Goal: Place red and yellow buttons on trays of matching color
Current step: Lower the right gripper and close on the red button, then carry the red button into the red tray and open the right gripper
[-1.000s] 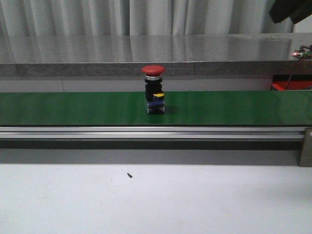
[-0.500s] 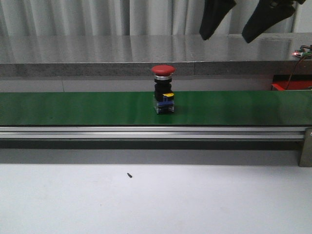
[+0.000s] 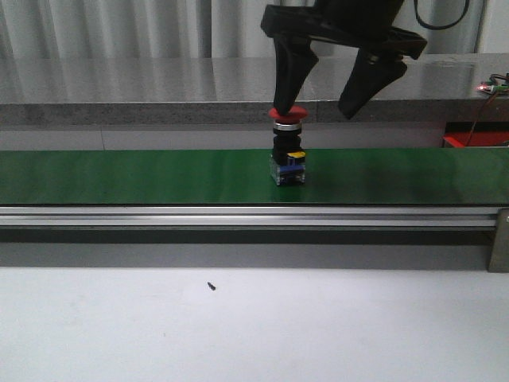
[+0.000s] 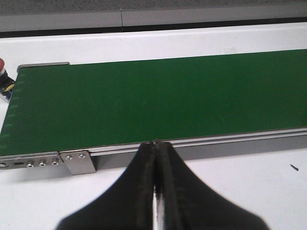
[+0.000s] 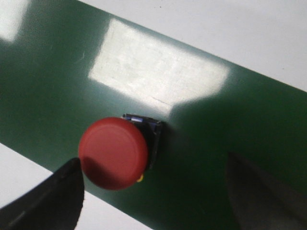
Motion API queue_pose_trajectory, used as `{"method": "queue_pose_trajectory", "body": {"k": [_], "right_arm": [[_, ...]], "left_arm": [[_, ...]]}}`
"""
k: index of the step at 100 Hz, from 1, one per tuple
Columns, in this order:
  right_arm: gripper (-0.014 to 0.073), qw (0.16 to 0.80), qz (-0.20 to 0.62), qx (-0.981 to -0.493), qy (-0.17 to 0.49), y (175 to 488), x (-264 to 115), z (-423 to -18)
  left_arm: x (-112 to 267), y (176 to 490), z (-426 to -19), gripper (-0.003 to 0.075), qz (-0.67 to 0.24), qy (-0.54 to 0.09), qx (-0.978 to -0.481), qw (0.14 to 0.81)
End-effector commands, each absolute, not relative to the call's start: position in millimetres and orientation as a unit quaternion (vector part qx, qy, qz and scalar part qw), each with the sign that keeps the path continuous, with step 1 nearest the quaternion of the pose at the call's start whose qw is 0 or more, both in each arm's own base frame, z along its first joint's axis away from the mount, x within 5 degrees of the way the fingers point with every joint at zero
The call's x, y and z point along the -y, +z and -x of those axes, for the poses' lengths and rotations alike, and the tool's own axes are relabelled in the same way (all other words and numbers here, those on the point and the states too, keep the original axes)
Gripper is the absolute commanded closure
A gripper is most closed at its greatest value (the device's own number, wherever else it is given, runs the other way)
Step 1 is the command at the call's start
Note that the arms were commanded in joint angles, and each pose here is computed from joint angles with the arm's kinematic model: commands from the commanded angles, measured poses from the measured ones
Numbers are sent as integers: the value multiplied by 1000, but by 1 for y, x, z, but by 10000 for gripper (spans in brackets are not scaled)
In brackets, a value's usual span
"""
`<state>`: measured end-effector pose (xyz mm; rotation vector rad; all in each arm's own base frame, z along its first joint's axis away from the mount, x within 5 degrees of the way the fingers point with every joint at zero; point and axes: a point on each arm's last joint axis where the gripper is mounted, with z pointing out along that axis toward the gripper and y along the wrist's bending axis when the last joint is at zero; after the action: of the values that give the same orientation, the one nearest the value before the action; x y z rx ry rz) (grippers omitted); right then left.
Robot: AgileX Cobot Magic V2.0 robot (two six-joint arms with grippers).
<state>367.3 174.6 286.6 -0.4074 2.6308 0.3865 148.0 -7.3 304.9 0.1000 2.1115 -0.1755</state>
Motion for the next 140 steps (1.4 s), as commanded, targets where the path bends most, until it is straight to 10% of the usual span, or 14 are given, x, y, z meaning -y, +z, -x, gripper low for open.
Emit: {"method": "queue_pose_trajectory", "body": {"k": [1, 24, 57, 77, 140], "right_arm": [[-3, 262, 145, -941, 159, 312, -177, -367], [21, 242, 142, -947, 157, 295, -180, -374], [417, 237, 142, -948, 156, 291, -180, -376], [477, 260, 128, -944, 156, 307, -166, -375], [477, 353, -110, -929, -2, 370, 73, -363]], "left_arm": [[7, 319, -151, 740, -31, -74, -847, 525], [7, 319, -151, 740, -31, -74, -847, 525], [7, 319, -151, 740, -31, -74, -847, 525], [7, 319, -151, 740, -31, -74, -847, 525], [7, 319, -151, 740, -31, -74, -847, 525]]}}
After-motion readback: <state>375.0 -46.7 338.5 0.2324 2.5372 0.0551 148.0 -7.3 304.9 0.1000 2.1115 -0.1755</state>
